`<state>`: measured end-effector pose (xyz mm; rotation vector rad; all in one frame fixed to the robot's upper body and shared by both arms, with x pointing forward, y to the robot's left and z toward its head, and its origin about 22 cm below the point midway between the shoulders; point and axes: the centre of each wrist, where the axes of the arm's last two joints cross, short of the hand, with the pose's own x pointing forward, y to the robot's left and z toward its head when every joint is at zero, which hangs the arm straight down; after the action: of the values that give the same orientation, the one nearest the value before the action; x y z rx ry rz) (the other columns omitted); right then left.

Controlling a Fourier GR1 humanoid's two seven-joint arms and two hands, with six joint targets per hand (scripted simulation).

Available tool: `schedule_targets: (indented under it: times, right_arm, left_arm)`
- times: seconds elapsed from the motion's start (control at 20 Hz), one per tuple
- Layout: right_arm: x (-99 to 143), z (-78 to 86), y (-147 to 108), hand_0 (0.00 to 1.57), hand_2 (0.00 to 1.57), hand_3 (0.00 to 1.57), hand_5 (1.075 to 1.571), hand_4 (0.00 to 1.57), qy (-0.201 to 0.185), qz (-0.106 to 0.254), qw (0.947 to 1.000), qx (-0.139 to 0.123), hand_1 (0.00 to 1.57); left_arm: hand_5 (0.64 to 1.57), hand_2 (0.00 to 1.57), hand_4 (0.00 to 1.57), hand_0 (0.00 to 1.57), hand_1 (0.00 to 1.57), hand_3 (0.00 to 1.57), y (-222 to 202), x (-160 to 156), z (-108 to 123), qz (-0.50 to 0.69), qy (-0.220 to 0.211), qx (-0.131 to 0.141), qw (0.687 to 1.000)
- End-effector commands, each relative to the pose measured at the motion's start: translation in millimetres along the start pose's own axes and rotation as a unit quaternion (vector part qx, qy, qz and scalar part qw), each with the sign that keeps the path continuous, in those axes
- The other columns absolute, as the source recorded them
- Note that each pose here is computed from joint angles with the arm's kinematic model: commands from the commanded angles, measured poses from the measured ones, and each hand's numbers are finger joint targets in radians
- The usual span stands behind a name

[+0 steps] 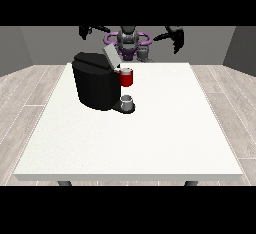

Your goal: Insert the coffee pod into the coffee machine and close the lid

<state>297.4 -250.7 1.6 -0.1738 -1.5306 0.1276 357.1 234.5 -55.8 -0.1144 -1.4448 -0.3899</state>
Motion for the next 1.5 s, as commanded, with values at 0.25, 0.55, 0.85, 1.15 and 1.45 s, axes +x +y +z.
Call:
schedule_targets:
  times: [0.25, 0.55, 0.85, 1.15, 1.45]
  right_arm:
    - [41.8, -40.4, -31.6, 0.0, 0.0, 0.0, 1.571, 0.0, -0.007, -0.002, 0.9998, -0.017, 0.0]
    - [34.9, -51.2, -58.9, 0.0, 0.0, 0.0, 1.571, 0.08, 0.028, -0.055, 0.9974, -0.038, 0.0]
    - [48.2, -66.1, -47.7, 0.0, 0.0, 0.0, 1.571, 0.17, 0.028, -0.072, 0.9968, -0.021, 0.0]
    - [64.8, -80.8, -25.6, 0.0, 0.0, 0.0, 1.571, 0.0, 0.022, -0.061, 0.9979, 0.0, 0.0]
    - [82.1, -88.5, 16.2, 0.0, 0.0, 0.0, 1.571, 0.0, -0.01, -0.054, 0.9979, 0.035, 0.0]
  left_arm:
    - [1.571, 0.0, 0.43, 0.0, 0.0, 0.0, -24.5, -2.8, 11.2, 0.031, -0.025, 0.007, 0.999]
    - [1.571, 0.0, 0.39, 0.0, 0.0, 0.0, -30.1, 11.1, 18.8, 0.044, -0.036, -0.024, 0.998]
    - [1.571, 0.0, 0.36, 0.0, 0.0, 0.0, -6.6, 45.4, 22.7, 0.019, -0.08, 0.007, 0.997]
    - [1.571, 0.0, 0.26, 0.0, 0.0, 0.0, -16.5, 44.1, 41.4, 0.022, -0.084, 0.023, 0.996]
    - [1.571, 0.0, 0.34, 0.0, 0.0, 0.0, -3.7, 47.4, 55.4, 0.018, -0.105, 0.048, 0.993]
